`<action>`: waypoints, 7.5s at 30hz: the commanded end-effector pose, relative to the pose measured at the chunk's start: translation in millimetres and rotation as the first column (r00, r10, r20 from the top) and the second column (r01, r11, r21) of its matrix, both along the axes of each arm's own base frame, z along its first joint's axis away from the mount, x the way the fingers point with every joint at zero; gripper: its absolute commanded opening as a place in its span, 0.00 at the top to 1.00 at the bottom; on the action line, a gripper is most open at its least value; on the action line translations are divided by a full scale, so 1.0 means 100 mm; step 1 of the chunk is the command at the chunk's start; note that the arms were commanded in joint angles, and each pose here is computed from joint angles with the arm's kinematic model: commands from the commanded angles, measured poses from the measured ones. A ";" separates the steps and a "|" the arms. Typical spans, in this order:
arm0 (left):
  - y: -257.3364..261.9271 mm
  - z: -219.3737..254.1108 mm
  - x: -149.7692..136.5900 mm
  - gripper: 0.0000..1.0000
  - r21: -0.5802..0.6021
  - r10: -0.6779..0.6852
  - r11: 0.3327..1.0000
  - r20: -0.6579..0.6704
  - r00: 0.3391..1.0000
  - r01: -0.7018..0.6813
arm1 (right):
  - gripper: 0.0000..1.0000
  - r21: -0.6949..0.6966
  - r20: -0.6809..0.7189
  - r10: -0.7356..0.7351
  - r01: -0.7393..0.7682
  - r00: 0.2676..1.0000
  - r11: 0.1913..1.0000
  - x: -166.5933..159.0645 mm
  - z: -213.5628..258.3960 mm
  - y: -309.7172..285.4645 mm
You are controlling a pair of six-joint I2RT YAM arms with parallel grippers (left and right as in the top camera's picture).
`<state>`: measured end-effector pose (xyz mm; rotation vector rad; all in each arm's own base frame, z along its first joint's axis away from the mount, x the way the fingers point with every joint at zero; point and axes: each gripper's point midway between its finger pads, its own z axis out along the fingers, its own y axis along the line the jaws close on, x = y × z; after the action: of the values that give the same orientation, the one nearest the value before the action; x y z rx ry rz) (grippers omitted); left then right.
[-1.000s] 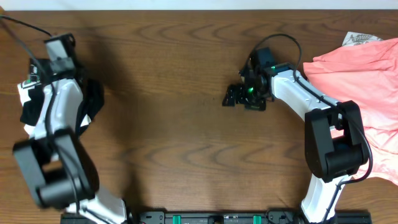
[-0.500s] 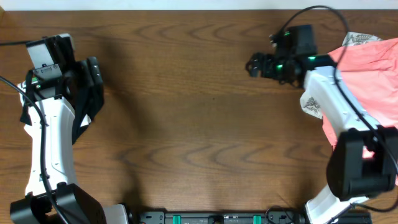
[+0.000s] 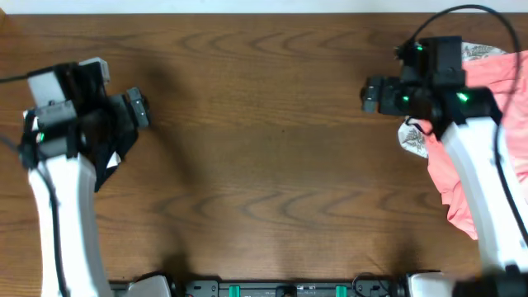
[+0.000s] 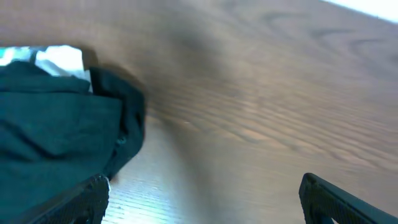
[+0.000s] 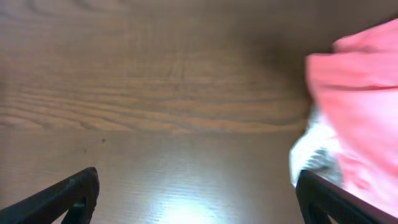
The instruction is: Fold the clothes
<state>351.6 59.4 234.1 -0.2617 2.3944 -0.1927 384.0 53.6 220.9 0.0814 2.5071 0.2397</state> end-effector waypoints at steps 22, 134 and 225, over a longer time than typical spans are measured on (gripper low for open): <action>-0.56 0.45 -1.38 0.02 0.098 -0.100 0.993 0.377 0.921 0.067 | 0.01 -0.075 0.337 0.012 0.014 0.941 0.997 -1.46 0.12 -0.03; -0.77 0.08 -1.50 0.02 0.197 -0.224 0.968 0.387 0.894 0.157 | 0.01 -0.206 0.763 0.103 0.089 0.639 0.974 -1.38 -0.64 -0.41; -0.50 -0.95 -1.08 0.02 0.132 -0.027 0.989 0.633 0.773 -0.074 | 0.01 -0.207 0.763 0.103 0.089 0.639 0.974 -1.38 -0.64 -0.41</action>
<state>245.0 11.5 153.2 -0.1177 1.6661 -0.0514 245.9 15.9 157.5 -0.1082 1.6414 -0.0086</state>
